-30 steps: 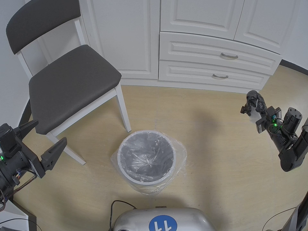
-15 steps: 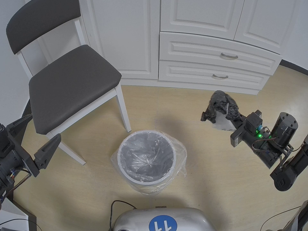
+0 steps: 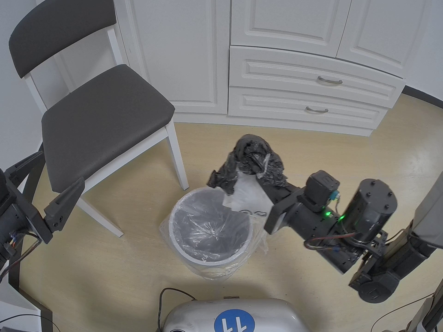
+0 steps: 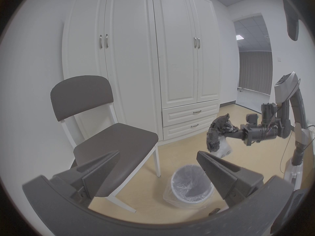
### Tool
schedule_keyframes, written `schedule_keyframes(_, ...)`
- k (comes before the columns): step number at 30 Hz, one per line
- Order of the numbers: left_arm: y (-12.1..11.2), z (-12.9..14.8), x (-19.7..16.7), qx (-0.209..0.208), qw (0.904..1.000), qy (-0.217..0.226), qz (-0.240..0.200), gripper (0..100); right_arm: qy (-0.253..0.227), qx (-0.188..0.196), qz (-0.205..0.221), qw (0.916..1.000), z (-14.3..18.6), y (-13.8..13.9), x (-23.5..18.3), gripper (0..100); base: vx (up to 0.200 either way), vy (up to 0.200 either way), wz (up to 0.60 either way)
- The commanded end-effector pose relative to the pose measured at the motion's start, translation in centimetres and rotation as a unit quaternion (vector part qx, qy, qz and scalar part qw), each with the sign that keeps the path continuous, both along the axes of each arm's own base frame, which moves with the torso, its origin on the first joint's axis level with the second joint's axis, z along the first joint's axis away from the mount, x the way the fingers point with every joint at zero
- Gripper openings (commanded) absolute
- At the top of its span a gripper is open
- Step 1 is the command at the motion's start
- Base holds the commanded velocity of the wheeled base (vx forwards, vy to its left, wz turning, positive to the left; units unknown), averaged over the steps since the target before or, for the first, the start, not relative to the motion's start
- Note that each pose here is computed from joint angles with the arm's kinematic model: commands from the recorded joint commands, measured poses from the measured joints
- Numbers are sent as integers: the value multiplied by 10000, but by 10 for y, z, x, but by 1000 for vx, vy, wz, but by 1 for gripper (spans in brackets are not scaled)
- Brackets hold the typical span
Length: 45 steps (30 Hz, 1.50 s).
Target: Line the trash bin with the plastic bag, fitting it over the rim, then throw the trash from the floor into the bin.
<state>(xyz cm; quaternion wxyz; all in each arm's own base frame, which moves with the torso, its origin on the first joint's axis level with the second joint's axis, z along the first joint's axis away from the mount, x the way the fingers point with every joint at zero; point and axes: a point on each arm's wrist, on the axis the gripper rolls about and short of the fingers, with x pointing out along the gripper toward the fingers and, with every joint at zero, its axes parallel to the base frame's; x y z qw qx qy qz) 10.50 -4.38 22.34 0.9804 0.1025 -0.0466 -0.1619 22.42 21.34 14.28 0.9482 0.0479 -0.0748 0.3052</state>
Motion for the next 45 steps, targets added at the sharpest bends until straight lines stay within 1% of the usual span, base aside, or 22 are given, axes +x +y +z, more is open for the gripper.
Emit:
schedule_keyframes(1, -1, 7, 3, -58, 9999, -93, 4, 100, 517, 590, 297, 9965, -27, 55, 6, 0, 0, 0, 0)
schedule_keyframes(2, 0, 8, 1, -80, 9999, -126, 3, 100, 655, 739, 212, 9949, -34, 62, 12, 0, 0, 0, 0)
schedule_keyframes(7, 1, 12, -1, -125, 9996, -232, 26, 100, 925, 1094, 119, 9896, -51, 78, 27, 0, 0, 0, 0)
schedule_keyframes(9, 2, 13, -2, -138, 9996, -244, 25, 100, 1083, 1178, 142, 9870, -63, 84, 31, 0, 0, 0, 0)
schedule_keyframes(12, 2, 13, -3, -137, 9996, -260, 18, 100, 1206, 1231, 40, 9850, -84, 94, 44, 0, 0, 0, 0)
schedule_keyframes(14, 2, 13, -3, -137, 9996, -260, 18, 100, 1206, 1231, 40, 9850, -84, 94, 44, 0, 0, 0, 0)
schedule_keyframes(15, 2, 13, -3, -129, 9996, -263, 11, 100, 1227, 1269, -289, 9839, -106, 104, 59, 0, 0, 0, 0)
schedule_keyframes(16, 2, 13, -3, -129, 9996, -263, 11, 100, 1227, 1269, -289, 9839, -106, 104, 59, 0, 0, 0, 0)
schedule_keyframes(17, 2, 13, -3, -126, 9996, -256, 3, 100, 1265, 1229, -376, 9836, -119, 107, 63, 0, 0, 0, 0)
schedule_keyframes(18, 2, 13, -3, -126, 9996, -256, 11, 100, 1273, 1219, -387, 9836, -120, 107, 64, 0, 0, 0, 0)
schedule_keyframes(19, 1, 12, -2, -120, 9996, -242, 4, 100, 1320, 1161, -408, 9836, -129, 108, 65, 0, 0, 0, 0)
schedule_keyframes(20, 1, 12, -2, -120, 9996, -242, 4, 100, 1320, 1161, -408, 9836, -129, 108, 65, 0, 0, 0, 0)
schedule_keyframes(21, 1, 12, -2, -114, 9997, -228, 4, 100, 1381, 1071, -428, 9837, -139, 107, 67, 0, 0, 0, 0)
schedule_keyframes(29, 1, 12, -2, -114, 9997, -228, 4, 100, 1534, 870, -511, 9830, -167, 106, 72, 0, 0, 0, 0)
schedule_keyframes(36, 1, 10, 0, -88, 9998, -188, 4, 100, 1492, 940, -730, 9816, -187, 101, 96, 0, 0, 0, 0)
schedule_keyframes(45, 1, 10, 0, -85, 9998, -181, 4, 100, 1546, 847, -796, 9811, -204, 100, 100, 0, 0, 0, 0)
